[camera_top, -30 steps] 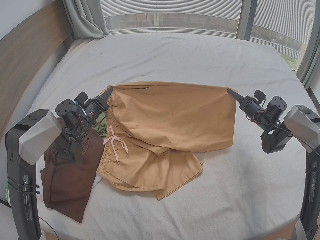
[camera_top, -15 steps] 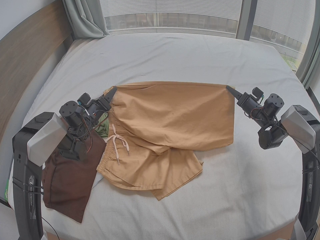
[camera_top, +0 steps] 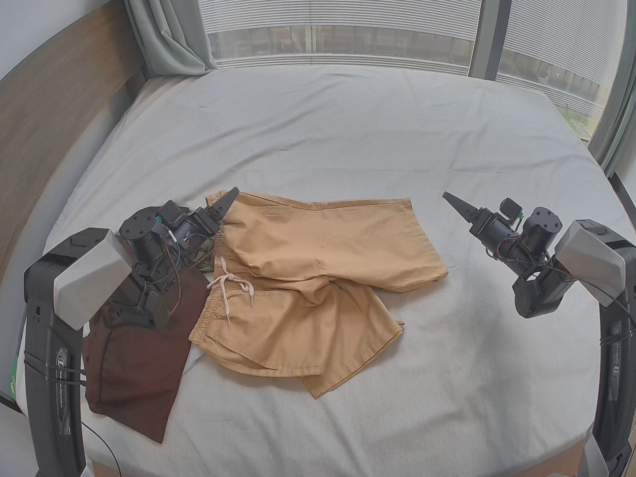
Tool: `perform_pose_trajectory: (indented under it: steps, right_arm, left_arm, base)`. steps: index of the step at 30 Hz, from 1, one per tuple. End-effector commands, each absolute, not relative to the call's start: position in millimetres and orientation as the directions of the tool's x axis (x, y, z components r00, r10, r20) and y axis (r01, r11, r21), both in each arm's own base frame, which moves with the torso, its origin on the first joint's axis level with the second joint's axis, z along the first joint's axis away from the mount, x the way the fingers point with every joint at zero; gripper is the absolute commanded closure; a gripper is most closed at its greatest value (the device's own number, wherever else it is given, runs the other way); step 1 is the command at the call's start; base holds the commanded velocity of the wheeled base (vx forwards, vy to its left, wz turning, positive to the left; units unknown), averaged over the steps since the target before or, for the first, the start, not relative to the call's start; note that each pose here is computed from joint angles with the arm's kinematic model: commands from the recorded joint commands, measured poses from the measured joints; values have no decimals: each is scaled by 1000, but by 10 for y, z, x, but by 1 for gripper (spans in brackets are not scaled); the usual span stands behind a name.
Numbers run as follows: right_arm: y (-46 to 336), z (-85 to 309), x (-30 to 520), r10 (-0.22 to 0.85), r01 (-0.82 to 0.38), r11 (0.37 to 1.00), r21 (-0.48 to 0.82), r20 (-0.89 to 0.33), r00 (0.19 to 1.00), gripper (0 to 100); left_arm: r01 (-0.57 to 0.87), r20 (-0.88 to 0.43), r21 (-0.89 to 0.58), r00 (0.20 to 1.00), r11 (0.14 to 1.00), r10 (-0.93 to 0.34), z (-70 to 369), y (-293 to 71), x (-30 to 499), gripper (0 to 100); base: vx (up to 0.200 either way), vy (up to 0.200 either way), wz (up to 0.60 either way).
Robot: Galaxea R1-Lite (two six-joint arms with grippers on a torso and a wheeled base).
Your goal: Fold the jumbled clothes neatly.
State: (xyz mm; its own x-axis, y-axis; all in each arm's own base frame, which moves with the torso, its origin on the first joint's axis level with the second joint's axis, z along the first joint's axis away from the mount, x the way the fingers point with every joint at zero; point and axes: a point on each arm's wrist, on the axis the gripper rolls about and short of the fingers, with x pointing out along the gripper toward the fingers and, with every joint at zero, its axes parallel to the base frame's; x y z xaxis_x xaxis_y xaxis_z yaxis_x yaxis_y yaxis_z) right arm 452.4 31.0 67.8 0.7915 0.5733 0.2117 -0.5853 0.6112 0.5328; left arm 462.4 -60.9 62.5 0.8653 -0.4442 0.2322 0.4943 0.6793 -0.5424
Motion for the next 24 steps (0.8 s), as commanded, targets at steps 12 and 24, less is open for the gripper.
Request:
perform_pose_trajectory:
  steps: [12,24]
  right_arm:
    - [404,797,3792,610,-550,642,534,78,788,0]
    - [623,587,3323,665,-525,642,559,-67,743,0]
  left_arm:
    - [457,179,-558,881,693,-437,1038,-404,3885,0]
    - [583,85,-510,765,632,-638,1252,-197,3069,0]
  base:
    - [0,0,0]
    - [0,0,0]
